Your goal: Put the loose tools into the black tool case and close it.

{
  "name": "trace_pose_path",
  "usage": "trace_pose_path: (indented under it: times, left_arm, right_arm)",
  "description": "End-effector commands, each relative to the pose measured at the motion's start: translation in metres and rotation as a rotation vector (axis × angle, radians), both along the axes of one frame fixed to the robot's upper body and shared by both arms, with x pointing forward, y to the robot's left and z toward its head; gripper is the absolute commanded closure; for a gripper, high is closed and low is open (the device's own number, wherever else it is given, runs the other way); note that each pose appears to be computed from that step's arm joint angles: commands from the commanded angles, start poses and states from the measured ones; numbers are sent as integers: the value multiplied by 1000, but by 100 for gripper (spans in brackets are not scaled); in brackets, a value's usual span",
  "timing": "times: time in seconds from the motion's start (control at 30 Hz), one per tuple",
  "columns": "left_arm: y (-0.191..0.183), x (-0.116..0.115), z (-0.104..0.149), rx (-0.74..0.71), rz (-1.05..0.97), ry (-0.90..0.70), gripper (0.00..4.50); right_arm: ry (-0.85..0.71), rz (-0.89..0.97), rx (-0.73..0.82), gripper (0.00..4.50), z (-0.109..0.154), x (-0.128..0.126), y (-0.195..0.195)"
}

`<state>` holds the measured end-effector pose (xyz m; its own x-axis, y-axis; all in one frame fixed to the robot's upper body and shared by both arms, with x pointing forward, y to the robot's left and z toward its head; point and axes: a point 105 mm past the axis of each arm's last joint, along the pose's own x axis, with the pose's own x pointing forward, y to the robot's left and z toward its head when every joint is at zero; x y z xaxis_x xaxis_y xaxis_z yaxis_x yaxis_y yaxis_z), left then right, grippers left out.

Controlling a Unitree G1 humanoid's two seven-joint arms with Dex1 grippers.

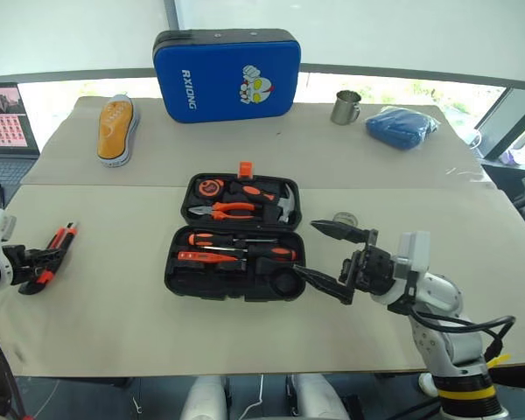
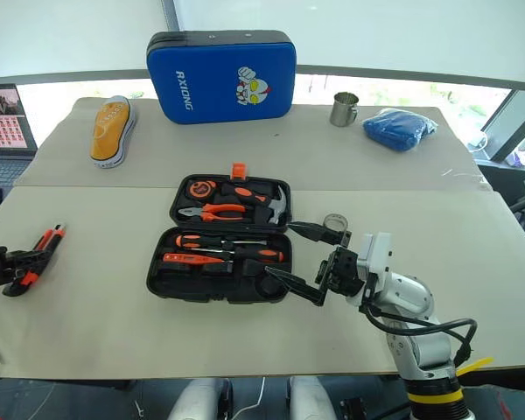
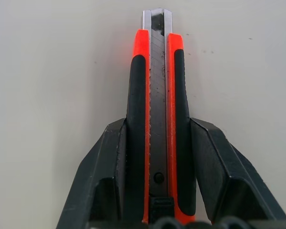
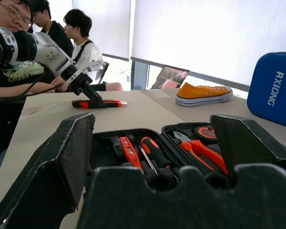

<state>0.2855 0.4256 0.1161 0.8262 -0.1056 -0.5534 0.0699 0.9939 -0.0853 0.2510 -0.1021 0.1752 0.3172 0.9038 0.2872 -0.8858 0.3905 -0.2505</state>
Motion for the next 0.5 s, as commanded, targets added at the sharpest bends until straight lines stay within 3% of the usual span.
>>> trace_pose_path:
  times: [0.03,0.2,0.33,0.5]
  left_arm:
    - [-18,11,43,21,-161,-294,298]
    - [-98,2,77,1,-660,-441,298]
    - [-161,-11,72,99,-1019,-316,298]
    - [-224,-16,55,205,-1319,-239,298]
  right_arm:
    - [-33,19,7,0,7,-2,0]
    - [-74,30,-29,0,13,-4,-12]
    - [-73,40,-94,0,22,-6,-24]
    - [17,71,-226,0,11,-18,-37]
